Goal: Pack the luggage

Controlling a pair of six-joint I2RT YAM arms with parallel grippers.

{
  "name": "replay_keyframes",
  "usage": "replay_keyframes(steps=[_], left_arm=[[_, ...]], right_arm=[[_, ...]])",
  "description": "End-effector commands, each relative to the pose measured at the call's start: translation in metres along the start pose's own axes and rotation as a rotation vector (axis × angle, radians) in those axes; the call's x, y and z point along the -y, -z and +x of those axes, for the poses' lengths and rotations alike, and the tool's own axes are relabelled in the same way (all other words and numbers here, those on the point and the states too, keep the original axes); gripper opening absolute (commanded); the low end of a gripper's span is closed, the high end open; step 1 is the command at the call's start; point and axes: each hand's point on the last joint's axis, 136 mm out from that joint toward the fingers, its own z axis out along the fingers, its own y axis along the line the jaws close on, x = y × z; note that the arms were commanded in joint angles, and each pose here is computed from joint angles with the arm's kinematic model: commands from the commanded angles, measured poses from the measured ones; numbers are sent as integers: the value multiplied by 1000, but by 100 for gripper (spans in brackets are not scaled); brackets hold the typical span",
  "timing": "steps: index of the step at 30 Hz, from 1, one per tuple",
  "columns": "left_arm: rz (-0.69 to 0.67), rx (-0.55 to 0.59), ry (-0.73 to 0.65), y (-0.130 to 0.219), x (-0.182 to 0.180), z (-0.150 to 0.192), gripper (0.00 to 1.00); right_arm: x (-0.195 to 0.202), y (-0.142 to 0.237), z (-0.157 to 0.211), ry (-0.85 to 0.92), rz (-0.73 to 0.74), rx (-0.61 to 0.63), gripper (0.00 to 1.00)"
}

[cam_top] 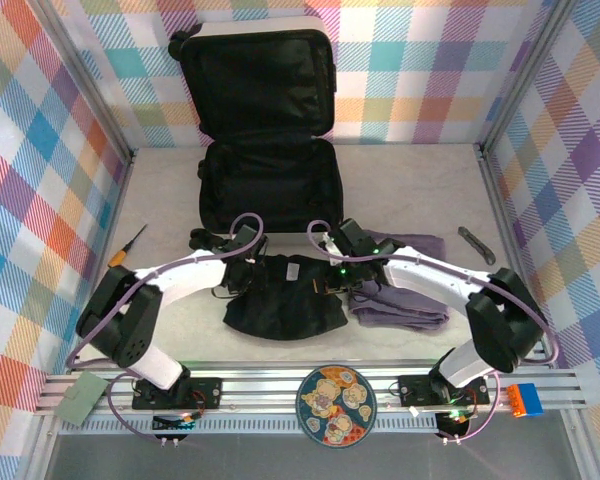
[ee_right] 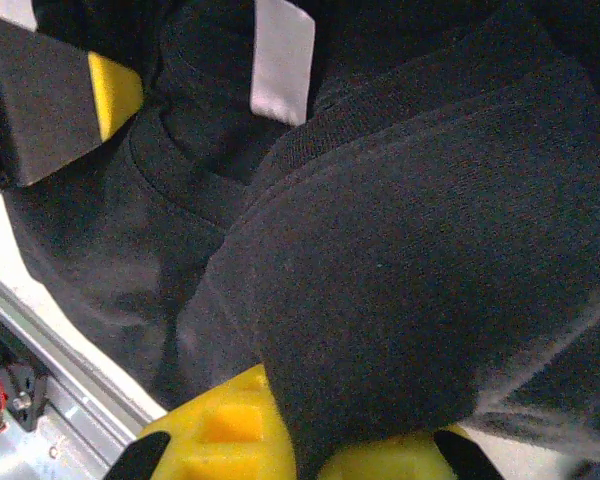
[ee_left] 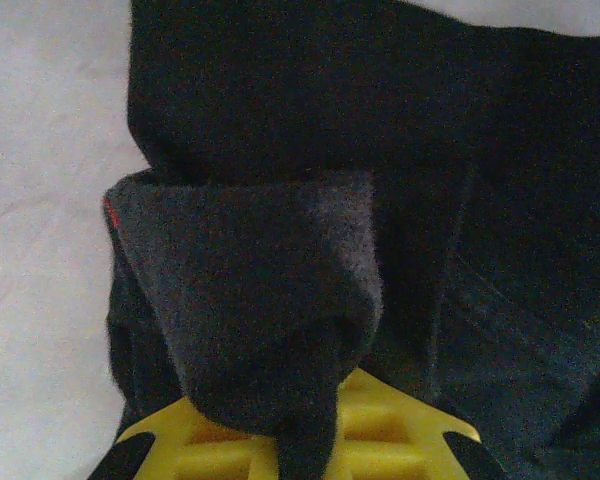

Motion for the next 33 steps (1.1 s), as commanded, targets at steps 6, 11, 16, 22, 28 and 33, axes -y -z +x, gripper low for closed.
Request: replay_keyframes(steps=[6,11,16,22,28,33], left_arm=[[119,164,-52,114,18,-26,0],[155,253,-72,147,32,-62,0],[166,323,-43,162,30,-105,0],[165,411,-11,179,21,-171,0],[209,499,35,170,17,-237,0],[195,498,69,139,9,-273,0]], right_arm=[[-51,62,-54,152,-78,175,0],[-64,84,-87,193,-105,247,0],[-69,99,-126,215,-116,305,0],[-67,109,-180,222,-132,368,0],[-60,95,-234,222,-142,389,0],[-43,68,-271,203,-144,381,0]])
